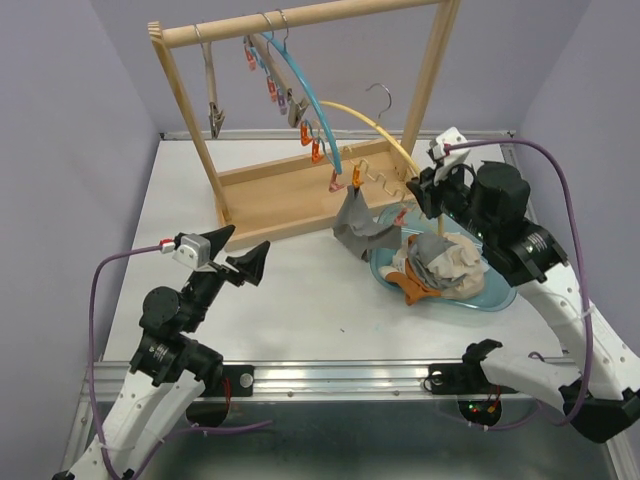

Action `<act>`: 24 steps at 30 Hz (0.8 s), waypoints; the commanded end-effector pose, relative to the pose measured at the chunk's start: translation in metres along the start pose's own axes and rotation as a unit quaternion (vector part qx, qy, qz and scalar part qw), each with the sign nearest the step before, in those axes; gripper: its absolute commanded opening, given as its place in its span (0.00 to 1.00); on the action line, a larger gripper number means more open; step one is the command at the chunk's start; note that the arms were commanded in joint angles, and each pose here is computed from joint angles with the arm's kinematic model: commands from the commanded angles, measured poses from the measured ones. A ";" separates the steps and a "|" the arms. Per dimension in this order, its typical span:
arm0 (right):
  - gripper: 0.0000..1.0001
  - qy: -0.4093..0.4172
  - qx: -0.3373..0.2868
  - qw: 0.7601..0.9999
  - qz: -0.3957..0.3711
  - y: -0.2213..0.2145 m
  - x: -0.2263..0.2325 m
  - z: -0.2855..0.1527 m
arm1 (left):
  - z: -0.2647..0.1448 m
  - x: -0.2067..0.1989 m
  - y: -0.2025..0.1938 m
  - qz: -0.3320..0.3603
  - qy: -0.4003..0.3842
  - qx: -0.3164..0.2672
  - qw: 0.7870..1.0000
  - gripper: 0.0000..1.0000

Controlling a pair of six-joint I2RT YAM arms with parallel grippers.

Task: Remove the underwear clipped to the hanger
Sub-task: Pick up the hanger from the clothesline, then remove the underwear from the hanger.

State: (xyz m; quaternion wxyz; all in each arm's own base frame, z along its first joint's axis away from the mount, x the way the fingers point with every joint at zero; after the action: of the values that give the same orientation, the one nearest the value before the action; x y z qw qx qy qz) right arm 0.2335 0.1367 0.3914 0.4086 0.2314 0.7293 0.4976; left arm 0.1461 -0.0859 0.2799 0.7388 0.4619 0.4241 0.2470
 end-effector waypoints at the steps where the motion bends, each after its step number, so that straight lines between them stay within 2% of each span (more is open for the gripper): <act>1: 0.00 -0.045 -0.062 0.997 -0.008 0.010 -0.011 -0.031 | 0.002 -0.007 0.009 0.016 -0.035 -0.028 0.999 0.99; 6: 0.00 -0.045 -0.036 0.998 -0.020 -0.015 -0.008 -0.056 | 0.005 -0.010 0.005 0.023 -0.061 -0.015 0.998 0.99; 15: 0.01 0.017 -0.012 0.998 -0.055 -0.047 0.010 -0.098 | 0.009 -0.020 0.000 0.031 -0.122 0.000 0.992 0.99; 24: 0.00 0.101 -0.015 0.992 -0.071 -0.054 0.027 -0.108 | 0.007 -0.031 -0.002 0.001 -0.169 0.015 0.985 0.98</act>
State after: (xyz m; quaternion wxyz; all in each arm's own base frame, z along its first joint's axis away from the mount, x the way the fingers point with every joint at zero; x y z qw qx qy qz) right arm 0.1365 0.0710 0.3478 0.3840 0.1667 0.7721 0.4782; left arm 0.1405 -0.1102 0.2802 0.7703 0.5179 0.3273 0.1768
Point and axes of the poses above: each gripper's point midway between its finger pads, its own z axis out along the fingers, its own x axis along the line the jaws close on, y = z × x, the point moved 8 cm from there along -z, back along the fingers, and after that the axes turned 14 degrees about -z, right-handed, at the moved point
